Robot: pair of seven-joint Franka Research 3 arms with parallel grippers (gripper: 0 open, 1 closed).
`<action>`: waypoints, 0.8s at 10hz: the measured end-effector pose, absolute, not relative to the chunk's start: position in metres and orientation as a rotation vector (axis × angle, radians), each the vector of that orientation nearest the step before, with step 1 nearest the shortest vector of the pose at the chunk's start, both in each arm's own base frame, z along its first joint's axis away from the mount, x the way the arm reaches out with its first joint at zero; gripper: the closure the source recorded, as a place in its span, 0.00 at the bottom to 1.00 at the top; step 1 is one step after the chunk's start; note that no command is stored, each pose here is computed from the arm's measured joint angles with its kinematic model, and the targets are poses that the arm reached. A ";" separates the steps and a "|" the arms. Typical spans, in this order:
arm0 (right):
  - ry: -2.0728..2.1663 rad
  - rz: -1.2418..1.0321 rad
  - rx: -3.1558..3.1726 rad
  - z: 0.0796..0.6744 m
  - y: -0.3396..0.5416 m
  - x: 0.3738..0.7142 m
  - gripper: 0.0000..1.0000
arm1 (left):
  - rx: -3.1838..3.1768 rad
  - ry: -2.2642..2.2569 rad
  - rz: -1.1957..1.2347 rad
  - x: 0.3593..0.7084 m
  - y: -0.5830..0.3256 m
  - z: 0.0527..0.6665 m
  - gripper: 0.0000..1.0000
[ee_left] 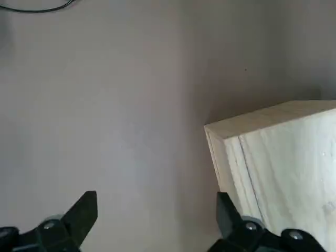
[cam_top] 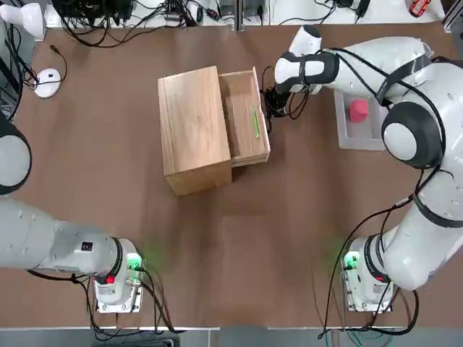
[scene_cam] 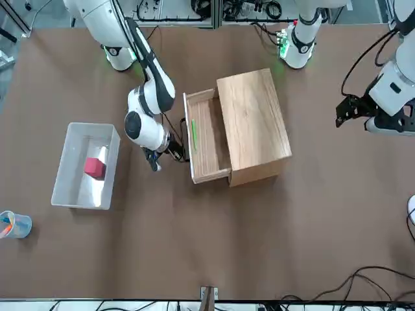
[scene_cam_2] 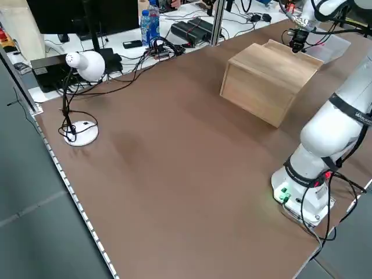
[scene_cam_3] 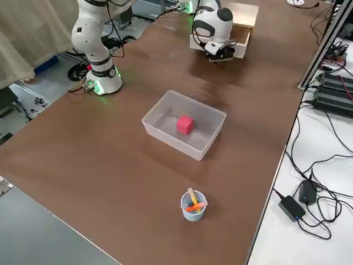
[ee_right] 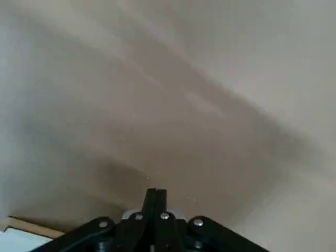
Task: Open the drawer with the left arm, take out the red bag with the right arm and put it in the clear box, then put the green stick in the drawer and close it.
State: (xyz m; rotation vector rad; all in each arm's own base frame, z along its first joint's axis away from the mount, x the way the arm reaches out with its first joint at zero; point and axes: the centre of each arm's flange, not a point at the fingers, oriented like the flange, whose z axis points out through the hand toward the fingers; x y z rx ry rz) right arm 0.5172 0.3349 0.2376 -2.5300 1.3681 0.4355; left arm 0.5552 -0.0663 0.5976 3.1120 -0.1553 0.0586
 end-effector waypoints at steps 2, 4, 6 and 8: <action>1.434 0.446 -2.480 0.240 0.350 0.511 0.96 | 3.112 -0.155 0.060 0.556 -0.066 0.598 0.00; 1.477 0.462 -2.452 0.246 0.375 0.498 0.96 | 3.112 -0.155 0.060 0.556 -0.066 0.598 0.00; 1.504 0.479 -2.424 0.254 0.400 0.487 0.96 | 3.112 -0.155 0.058 0.556 -0.066 0.597 0.00; 1.536 0.475 -2.390 0.264 0.429 0.473 0.96 | 3.112 -0.156 0.057 0.556 -0.067 0.597 0.00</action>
